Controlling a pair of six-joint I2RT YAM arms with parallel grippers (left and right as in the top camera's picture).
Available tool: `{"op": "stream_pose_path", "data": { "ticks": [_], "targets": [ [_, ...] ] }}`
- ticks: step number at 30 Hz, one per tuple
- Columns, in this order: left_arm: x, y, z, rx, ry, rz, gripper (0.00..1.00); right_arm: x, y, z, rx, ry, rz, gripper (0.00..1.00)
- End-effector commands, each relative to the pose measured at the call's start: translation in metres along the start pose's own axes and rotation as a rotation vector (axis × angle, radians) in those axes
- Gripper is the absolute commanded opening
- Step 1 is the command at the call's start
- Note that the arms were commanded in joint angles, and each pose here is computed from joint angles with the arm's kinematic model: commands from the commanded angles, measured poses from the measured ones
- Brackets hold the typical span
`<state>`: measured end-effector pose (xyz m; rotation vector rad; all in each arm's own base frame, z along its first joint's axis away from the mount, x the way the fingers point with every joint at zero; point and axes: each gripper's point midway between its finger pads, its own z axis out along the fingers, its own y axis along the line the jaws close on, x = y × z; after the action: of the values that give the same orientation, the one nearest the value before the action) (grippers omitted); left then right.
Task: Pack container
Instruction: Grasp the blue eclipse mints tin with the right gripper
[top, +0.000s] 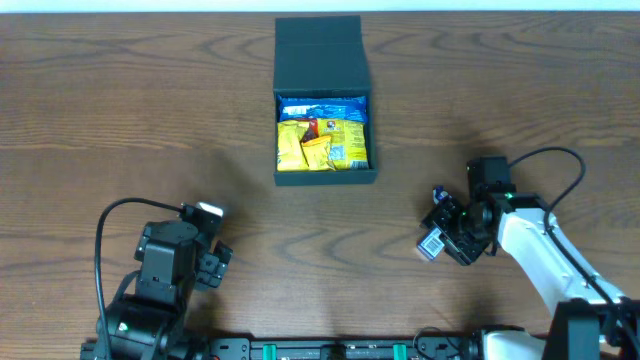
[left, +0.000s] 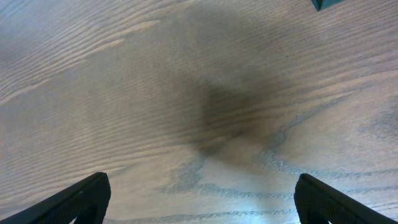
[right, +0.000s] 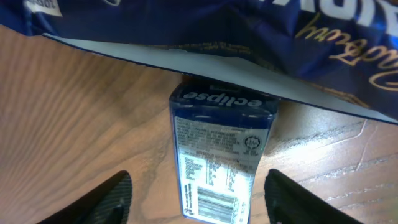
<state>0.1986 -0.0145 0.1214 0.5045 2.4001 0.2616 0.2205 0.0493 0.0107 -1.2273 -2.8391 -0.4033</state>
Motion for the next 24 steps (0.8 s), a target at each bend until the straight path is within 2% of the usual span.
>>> {"op": "stream_pose_path", "data": {
  "ticks": [1, 4, 7, 10, 15, 21, 24],
  "targets": [
    [0.001, 0.004, 0.000, -0.018, 0.004, 0.005, 0.95, 0.003, -0.006, 0.008, 0.034, 0.020, 0.006, 0.63],
    [0.001, 0.004, 0.000, -0.018, 0.004, 0.005, 0.95, 0.005, -0.009, 0.014, 0.055, 0.039, 0.007, 0.53],
    [0.001, 0.004, 0.000, -0.018, 0.004, 0.005, 0.95, 0.007, -0.008, 0.018, 0.064, 0.046, -0.005, 0.53],
    [0.001, 0.004, 0.000, -0.018, 0.004, 0.005, 0.95, 0.007, -0.008, 0.020, 0.066, 0.047, -0.008, 0.47],
    [0.001, 0.004, 0.000, -0.018, 0.004, 0.005, 0.95, 0.004, -0.011, 0.020, 0.085, 0.028, -0.010, 0.46],
    [0.001, 0.004, 0.000, -0.018, 0.004, 0.005, 0.95, 0.004, -0.011, 0.020, 0.086, 0.027, -0.011, 0.38],
    [0.001, 0.004, 0.000, -0.018, 0.004, 0.005, 0.95, 0.008, -0.008, 0.021, 0.089, 0.030, -0.034, 0.38]
  ]
}}
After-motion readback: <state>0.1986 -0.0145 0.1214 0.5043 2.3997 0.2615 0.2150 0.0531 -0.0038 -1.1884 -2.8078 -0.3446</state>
